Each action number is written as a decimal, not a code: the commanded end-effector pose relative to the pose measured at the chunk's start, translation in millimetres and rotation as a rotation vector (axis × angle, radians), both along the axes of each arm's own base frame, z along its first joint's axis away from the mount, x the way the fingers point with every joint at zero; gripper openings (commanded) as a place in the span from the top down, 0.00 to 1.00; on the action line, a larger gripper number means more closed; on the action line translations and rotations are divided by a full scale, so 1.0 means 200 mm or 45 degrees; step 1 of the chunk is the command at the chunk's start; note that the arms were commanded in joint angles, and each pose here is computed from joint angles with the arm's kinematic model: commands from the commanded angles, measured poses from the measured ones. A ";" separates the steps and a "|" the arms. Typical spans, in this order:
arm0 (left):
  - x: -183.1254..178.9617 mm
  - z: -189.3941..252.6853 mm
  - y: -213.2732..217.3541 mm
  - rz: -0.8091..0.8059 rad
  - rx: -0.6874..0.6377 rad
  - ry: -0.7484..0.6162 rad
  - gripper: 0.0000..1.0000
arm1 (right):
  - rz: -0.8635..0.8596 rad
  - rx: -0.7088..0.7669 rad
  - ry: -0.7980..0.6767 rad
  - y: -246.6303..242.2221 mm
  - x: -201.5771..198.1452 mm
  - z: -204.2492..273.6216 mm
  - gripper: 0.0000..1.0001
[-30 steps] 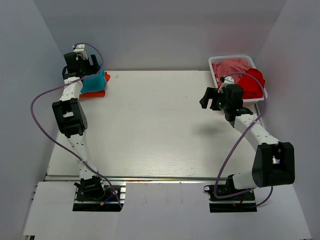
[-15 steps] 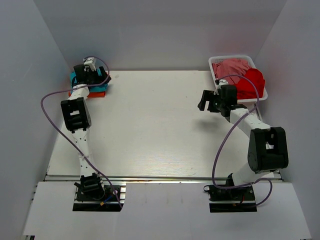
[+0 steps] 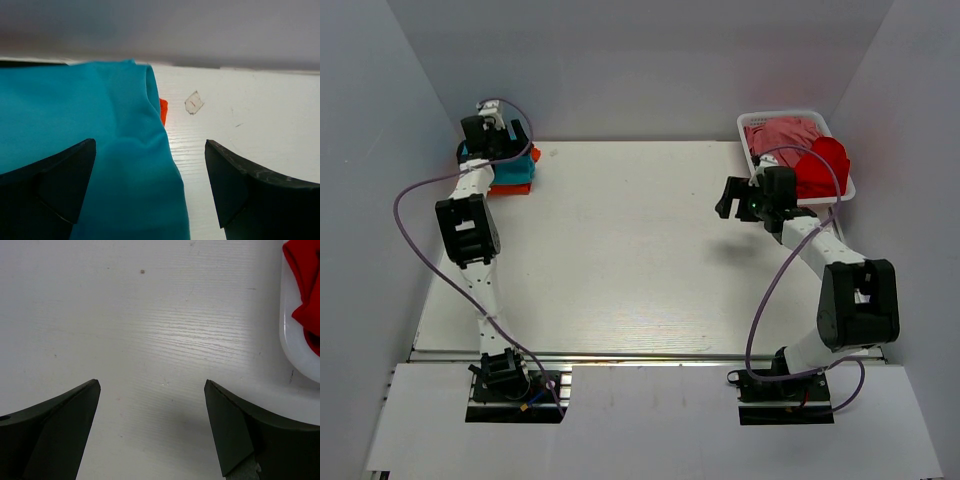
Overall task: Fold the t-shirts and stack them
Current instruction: Put the neatly folded tshirt into the corner of the board with the left arm
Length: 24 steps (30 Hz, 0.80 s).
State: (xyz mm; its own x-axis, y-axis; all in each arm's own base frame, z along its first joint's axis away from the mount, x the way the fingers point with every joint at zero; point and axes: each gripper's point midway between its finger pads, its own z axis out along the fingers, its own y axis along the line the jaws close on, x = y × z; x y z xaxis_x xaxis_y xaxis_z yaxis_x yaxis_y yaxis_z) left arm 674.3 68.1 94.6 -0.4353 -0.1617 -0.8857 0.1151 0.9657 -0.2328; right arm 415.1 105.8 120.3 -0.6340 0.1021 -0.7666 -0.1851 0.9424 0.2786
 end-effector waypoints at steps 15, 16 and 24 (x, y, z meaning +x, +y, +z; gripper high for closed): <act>-0.79 0.76 -0.61 0.060 0.072 0.018 0.00 | -0.001 0.193 -0.161 0.05 -0.24 0.30 0.10; -0.88 0.63 -0.66 0.063 0.084 0.088 0.00 | -0.011 0.200 -0.139 0.04 -0.27 0.27 0.10; -1.49 0.36 -1.04 -0.011 0.149 0.258 0.00 | -0.077 0.176 0.003 0.00 -0.41 0.08 0.10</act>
